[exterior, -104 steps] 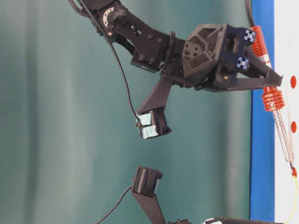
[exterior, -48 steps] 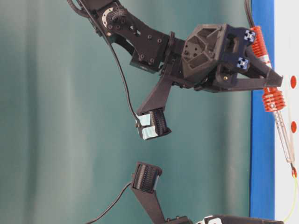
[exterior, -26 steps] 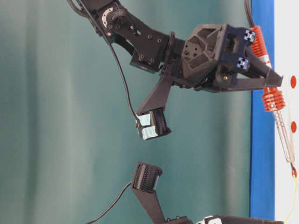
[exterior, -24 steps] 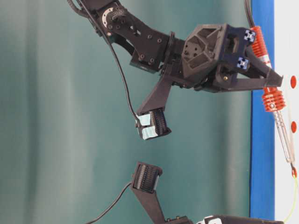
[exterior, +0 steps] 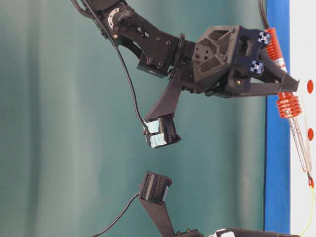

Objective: Touch the tip of the soldering iron to the tip of the solder at the mark.

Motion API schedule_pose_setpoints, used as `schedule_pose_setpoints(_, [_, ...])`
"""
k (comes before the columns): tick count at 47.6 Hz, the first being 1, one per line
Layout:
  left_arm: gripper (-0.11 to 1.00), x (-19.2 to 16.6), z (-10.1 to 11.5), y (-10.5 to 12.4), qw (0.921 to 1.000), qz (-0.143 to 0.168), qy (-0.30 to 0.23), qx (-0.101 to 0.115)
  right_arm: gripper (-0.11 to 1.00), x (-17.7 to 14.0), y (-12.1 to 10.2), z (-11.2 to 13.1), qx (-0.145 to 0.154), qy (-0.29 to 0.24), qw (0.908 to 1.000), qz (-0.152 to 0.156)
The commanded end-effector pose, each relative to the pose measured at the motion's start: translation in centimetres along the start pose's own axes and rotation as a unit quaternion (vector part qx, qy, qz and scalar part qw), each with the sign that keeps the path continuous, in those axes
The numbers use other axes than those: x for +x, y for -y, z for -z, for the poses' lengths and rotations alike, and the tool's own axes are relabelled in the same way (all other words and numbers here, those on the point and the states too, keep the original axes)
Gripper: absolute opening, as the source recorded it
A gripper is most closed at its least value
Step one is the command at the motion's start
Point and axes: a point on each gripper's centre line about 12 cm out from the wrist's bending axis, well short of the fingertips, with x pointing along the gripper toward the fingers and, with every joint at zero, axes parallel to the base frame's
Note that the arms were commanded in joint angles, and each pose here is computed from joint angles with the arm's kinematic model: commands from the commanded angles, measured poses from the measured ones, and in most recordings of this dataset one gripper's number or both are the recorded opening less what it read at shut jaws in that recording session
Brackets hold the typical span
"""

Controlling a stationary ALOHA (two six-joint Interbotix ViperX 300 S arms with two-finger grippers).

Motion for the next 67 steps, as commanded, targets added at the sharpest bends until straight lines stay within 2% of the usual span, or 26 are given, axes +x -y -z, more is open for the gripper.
schedule_pose_setpoints(1, [0.01,-0.7,-1.0,0.1,0.9998,0.002,0.018,-0.002,0.06,-1.0,0.0,-1.1,-0.001,0.021,0.9998,0.001])
schedule_pose_setpoints(33, [0.01,-1.2,-1.4,0.1,0.9997,0.002,0.024,-0.001,0.06,-1.0,0.0,-1.1,-0.001,0.021,0.9998,0.001])
schedule_pose_setpoints(45, [0.01,-4.2,-1.0,0.7,0.9992,0.008,0.038,0.004,0.06,-1.0,0.0,-1.1,-0.001,0.021,0.9998,0.001])
schedule_pose_setpoints(55, [0.01,-8.0,0.0,1.1,0.9963,0.018,0.084,0.011,0.06,-1.0,0.0,-1.1,-0.001,0.020,0.9998,0.001])
schedule_pose_setpoints(60, [0.01,-9.1,0.8,0.9,0.9949,0.020,0.099,0.006,0.06,-1.0,0.0,-1.1,-0.001,0.021,0.9998,0.001])
schedule_pose_setpoints(67, [0.01,-9.5,1.7,0.8,0.9941,0.023,0.105,-0.012,0.06,-1.0,0.0,-1.1,-0.001,0.022,0.9998,0.000])
